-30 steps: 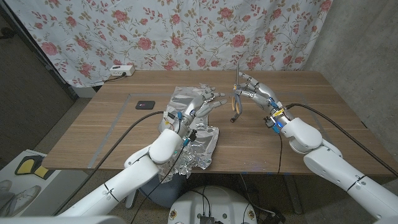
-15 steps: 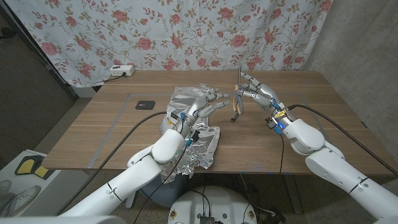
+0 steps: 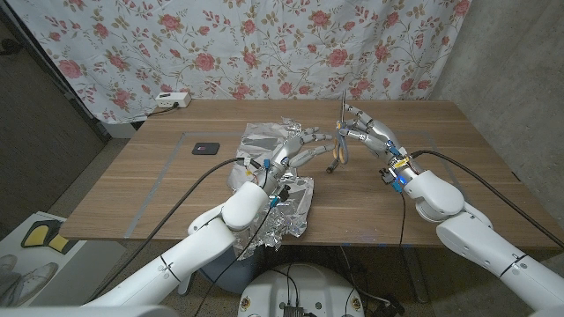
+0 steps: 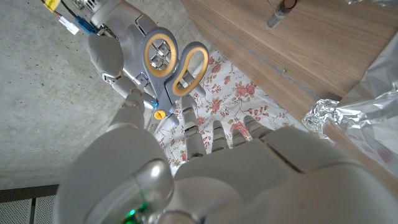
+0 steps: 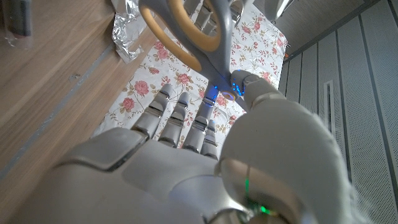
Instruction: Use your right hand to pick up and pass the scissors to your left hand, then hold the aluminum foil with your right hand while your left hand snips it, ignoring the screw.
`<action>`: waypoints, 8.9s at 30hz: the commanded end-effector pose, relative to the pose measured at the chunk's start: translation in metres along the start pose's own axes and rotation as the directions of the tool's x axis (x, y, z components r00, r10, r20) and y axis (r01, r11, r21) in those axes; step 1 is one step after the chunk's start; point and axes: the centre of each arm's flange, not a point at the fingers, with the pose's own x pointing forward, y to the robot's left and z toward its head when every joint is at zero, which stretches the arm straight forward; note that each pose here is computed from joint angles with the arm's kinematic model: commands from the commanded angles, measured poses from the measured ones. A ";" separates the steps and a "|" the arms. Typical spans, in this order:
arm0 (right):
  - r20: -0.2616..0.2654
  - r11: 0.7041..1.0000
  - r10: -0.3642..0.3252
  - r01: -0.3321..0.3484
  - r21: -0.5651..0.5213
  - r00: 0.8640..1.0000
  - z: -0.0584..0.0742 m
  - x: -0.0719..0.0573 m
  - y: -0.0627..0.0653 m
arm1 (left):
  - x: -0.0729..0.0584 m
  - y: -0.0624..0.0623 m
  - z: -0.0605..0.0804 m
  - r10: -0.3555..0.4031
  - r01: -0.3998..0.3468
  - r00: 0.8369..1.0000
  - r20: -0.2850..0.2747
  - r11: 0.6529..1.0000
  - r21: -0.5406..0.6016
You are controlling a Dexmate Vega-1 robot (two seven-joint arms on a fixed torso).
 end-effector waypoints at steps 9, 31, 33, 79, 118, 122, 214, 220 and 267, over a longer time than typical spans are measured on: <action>-0.006 1.000 -0.018 0.018 -0.004 1.000 0.000 -0.009 -0.006 | 0.001 -0.009 0.009 -0.009 0.009 1.000 0.022 1.000 -0.015; -0.017 1.000 -0.014 0.014 -0.010 1.000 0.003 -0.015 -0.008 | -0.002 -0.015 0.006 0.018 -0.017 1.000 0.011 0.998 -0.055; -0.018 1.000 -0.018 0.017 -0.011 1.000 0.003 -0.017 -0.009 | -0.002 -0.017 0.007 0.024 -0.023 1.000 0.008 0.998 -0.055; 0.005 1.000 -0.022 0.022 0.006 1.000 0.017 -0.027 -0.013 | 0.009 -0.046 0.001 -0.002 0.000 1.000 -0.024 0.993 -0.118; 0.011 0.999 0.013 -0.014 0.044 1.000 0.015 -0.022 0.002 | 0.011 -0.056 -0.005 -0.039 0.037 0.999 -0.003 0.983 -0.180; 0.010 0.999 0.016 -0.016 0.046 1.000 0.015 -0.021 0.003 | 0.012 -0.058 -0.006 -0.033 0.032 0.999 -0.005 0.983 -0.182; 0.024 0.996 -0.017 0.015 0.093 1.000 0.003 -0.029 0.032 | 0.007 -0.084 -0.008 0.139 -0.140 0.990 -0.021 0.964 -0.227; 0.031 0.995 -0.034 0.031 0.091 0.999 0.004 -0.030 0.033 | 0.007 -0.086 -0.008 0.136 -0.138 0.990 -0.025 0.964 -0.229; 0.018 0.995 0.002 -0.003 0.103 1.000 -0.004 -0.024 0.047 | 0.006 -0.096 -0.007 0.349 -0.356 0.934 -0.076 0.890 -0.286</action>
